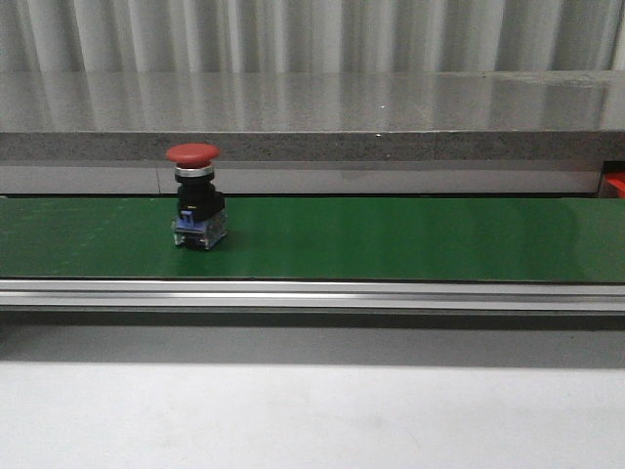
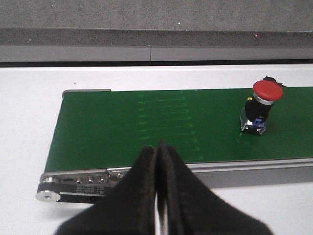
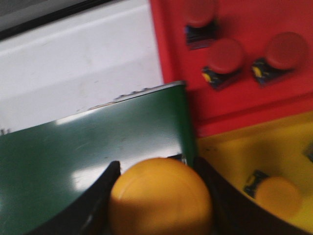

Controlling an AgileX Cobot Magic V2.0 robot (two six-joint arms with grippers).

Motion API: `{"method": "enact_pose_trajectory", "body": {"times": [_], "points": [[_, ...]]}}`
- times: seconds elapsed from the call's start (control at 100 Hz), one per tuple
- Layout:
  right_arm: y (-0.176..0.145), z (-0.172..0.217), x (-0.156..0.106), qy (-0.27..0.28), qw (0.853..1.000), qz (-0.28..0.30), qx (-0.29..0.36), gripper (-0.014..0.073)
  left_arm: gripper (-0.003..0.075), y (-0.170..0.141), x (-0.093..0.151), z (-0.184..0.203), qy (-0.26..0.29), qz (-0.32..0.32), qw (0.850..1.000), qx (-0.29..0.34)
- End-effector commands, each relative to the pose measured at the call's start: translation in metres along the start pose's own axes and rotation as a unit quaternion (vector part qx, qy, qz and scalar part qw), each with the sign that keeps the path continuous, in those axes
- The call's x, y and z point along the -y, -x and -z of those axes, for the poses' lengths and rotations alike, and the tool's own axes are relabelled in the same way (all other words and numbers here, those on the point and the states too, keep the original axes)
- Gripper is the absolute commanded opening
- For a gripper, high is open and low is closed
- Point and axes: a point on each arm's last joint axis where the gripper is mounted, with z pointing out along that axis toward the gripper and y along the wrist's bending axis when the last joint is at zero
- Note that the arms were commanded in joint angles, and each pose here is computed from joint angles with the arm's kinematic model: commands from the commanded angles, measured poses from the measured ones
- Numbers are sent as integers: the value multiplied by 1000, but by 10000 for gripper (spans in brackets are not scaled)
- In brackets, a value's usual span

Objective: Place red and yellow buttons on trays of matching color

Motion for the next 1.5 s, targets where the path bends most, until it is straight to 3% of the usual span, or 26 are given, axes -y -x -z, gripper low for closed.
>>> {"method": "enact_pose_trajectory", "body": {"times": [0.0, 0.19, 0.36, 0.9, 1.25, 1.49], "points": [[8, 20, 26, -37, 995, -56, 77, 78, -20, 14, 0, 4, 2, 6, 999, 45], [-8, 20, 76, -95, 974, -176, 111, 78, -20, 14, 0, 4, 2, 6, 999, 45], [-26, 13, 98, -121, 959, -230, 114, 78, -20, 14, 0, 4, 2, 6, 999, 45], [-78, -20, 122, -183, 937, -265, 136, 76, -20, 14, 0, 4, 2, 6, 999, 45], [-93, -60, 138, -183, 938, -287, 66, 76, -20, 14, 0, 4, 2, 6, 999, 45], [-95, -63, 139, -181, 938, -290, 55, 95, -20, 14, 0, 4, 2, 6, 999, 45]]}}
